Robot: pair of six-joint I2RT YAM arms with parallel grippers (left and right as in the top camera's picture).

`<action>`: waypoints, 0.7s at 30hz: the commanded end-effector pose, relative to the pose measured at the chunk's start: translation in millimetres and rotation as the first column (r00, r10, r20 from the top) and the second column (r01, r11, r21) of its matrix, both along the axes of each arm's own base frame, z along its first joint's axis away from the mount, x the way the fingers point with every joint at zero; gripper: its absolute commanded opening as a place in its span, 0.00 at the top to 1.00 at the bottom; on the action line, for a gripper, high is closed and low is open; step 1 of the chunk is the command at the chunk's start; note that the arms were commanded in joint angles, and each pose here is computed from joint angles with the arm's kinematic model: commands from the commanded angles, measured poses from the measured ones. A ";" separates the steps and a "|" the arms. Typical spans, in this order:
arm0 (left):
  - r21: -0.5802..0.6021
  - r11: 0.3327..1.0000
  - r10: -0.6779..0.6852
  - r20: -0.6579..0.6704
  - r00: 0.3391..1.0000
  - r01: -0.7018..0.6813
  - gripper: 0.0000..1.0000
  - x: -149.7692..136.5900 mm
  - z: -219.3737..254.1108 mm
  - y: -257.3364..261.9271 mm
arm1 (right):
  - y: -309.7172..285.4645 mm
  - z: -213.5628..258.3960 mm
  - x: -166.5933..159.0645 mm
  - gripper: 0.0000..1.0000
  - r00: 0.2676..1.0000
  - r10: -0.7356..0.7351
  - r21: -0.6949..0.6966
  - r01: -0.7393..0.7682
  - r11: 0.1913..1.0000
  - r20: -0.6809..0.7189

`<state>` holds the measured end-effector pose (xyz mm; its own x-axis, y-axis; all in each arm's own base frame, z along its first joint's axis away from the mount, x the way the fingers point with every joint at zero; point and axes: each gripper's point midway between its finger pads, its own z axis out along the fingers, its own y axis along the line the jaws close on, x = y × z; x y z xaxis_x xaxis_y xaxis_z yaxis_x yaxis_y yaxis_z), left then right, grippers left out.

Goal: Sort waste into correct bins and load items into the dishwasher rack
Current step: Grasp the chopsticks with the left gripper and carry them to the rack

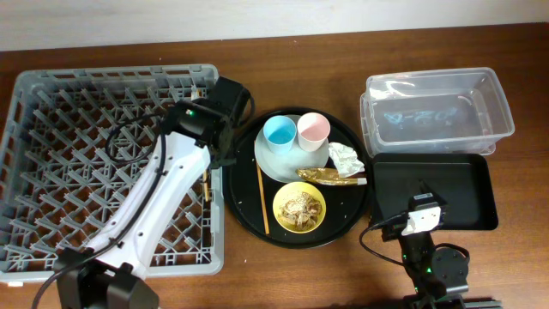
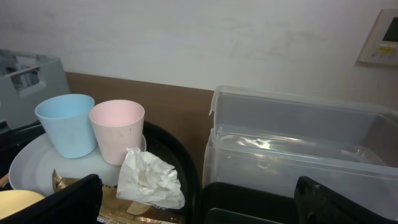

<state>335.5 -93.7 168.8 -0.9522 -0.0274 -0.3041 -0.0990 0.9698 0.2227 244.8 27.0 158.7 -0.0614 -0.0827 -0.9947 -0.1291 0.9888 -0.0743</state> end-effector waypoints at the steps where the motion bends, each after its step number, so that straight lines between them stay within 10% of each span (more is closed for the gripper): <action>1: 0.056 0.998 -0.022 -0.007 1.000 0.022 0.97 -2.5 -6.0 10.7 | -2.7 -2.4 0.2 0.01 1.000 -0.014 0.007 0.014 1.000 -0.006; 21: 0.003 0.999 -0.042 -0.024 0.999 0.042 0.96 0.2 -65.3 13.4 | -2.7 -2.4 0.2 0.01 1.000 -0.014 0.007 0.014 1.000 -0.006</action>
